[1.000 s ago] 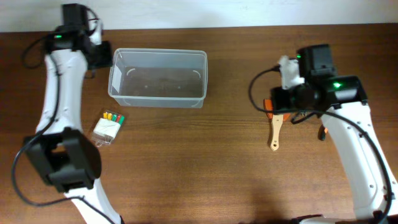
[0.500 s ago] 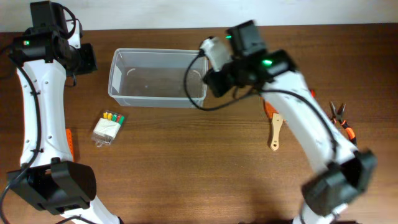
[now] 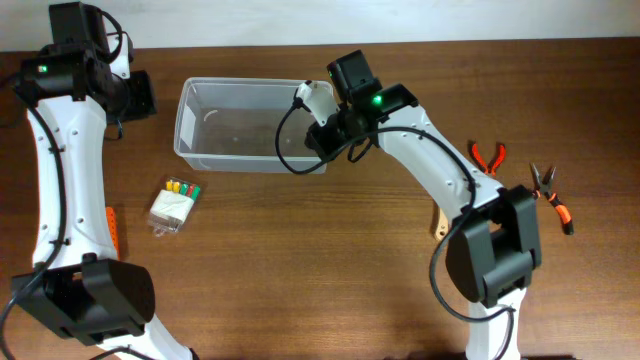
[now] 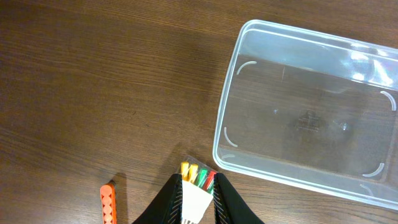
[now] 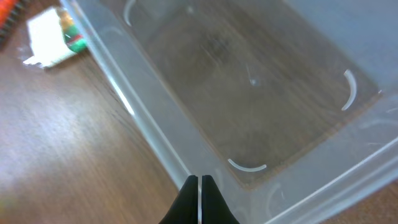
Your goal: Pack container
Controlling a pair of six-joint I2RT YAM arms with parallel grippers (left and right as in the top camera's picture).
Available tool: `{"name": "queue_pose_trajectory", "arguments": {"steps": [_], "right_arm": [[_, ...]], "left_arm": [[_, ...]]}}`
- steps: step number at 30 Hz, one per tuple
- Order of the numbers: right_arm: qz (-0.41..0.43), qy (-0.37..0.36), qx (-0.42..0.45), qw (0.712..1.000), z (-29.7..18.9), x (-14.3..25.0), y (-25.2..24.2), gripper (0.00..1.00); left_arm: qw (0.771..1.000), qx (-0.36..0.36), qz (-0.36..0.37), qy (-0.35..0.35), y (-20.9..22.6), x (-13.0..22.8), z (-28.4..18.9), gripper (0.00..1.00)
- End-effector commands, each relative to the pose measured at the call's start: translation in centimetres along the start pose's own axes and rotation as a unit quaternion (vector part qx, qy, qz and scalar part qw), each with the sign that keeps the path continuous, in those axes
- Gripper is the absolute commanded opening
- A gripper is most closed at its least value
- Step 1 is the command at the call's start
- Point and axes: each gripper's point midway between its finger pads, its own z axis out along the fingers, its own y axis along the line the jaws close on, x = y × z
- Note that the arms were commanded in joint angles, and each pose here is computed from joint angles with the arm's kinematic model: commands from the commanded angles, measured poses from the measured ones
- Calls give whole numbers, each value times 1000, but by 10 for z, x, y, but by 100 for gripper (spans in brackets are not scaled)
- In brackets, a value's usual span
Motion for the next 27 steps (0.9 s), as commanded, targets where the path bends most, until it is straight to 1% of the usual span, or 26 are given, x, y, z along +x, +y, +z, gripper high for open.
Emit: {"name": "queue_pose_trajectory", "arguments": {"steps": [1,9,22,27], "right_arm": [[-7,4,16,1000,6,-2,-8,4],[12,35,120,992,2,10,-43,4],[16,50,127,991,4,18,-46,4],[32,85,164,982,5,35,-60,4]], "left_arm": [[1000,1,3,-15,-1,-5,-12,19],[1000,1,3,-15,-1,-5,-12,19],[1000,1,3,-18,-1,-6,-12,18],[1000,1,3,-18,-1,-6,-12,19]]}}
